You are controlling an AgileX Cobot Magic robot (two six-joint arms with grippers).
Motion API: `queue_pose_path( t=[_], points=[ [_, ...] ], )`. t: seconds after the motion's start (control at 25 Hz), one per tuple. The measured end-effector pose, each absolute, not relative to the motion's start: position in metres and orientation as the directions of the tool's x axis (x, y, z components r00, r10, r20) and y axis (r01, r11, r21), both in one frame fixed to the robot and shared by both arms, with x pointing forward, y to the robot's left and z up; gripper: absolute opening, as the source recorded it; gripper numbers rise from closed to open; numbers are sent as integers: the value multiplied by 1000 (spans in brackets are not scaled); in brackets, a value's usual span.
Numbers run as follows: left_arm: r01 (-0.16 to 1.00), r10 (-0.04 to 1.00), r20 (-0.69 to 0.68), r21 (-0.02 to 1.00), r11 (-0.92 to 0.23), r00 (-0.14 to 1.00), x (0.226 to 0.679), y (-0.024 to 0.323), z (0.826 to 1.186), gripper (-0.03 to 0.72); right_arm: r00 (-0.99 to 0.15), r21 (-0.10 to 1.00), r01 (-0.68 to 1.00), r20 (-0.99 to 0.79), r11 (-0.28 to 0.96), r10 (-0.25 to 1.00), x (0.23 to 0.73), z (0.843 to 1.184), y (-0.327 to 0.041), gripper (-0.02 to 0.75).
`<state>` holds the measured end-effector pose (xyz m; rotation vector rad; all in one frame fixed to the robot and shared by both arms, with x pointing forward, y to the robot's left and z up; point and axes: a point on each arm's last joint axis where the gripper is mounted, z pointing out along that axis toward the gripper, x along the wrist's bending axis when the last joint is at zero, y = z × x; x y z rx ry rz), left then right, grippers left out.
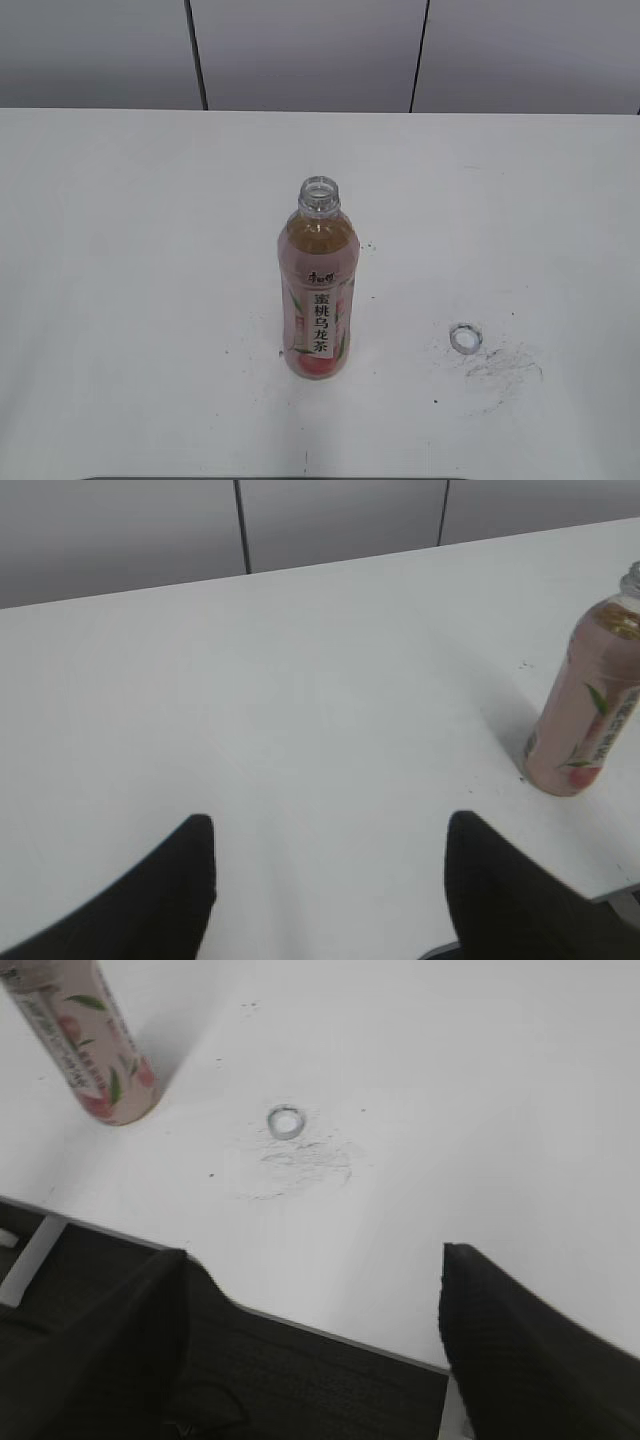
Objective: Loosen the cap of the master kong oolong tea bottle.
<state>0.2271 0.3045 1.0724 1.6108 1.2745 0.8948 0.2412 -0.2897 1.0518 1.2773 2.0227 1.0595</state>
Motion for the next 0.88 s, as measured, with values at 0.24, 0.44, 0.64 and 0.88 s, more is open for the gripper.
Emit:
queue_pose_path(
  t=[0.24, 0.44, 0.64, 0.88],
  points=[
    [355, 987, 14, 932, -72, 162, 227, 303, 1072, 436, -189, 832, 542, -17, 118, 982, 243, 1052, -290, 586],
    [356, 989, 14, 932, -66, 147, 227, 303, 1072, 436, -108, 867, 492, -24, 74, 994, 233, 1051, -291, 586],
    [358, 994, 14, 932, -53, 111, 227, 303, 1072, 436, -107, 876, 477, -24, 73, 994, 230, 1051, -290, 586],
    [361, 999, 14, 932, -31, 50, 226, 302, 1072, 436, -107, 876, 477, -24, 73, 994, 230, 1051, -290, 586]
  ],
)
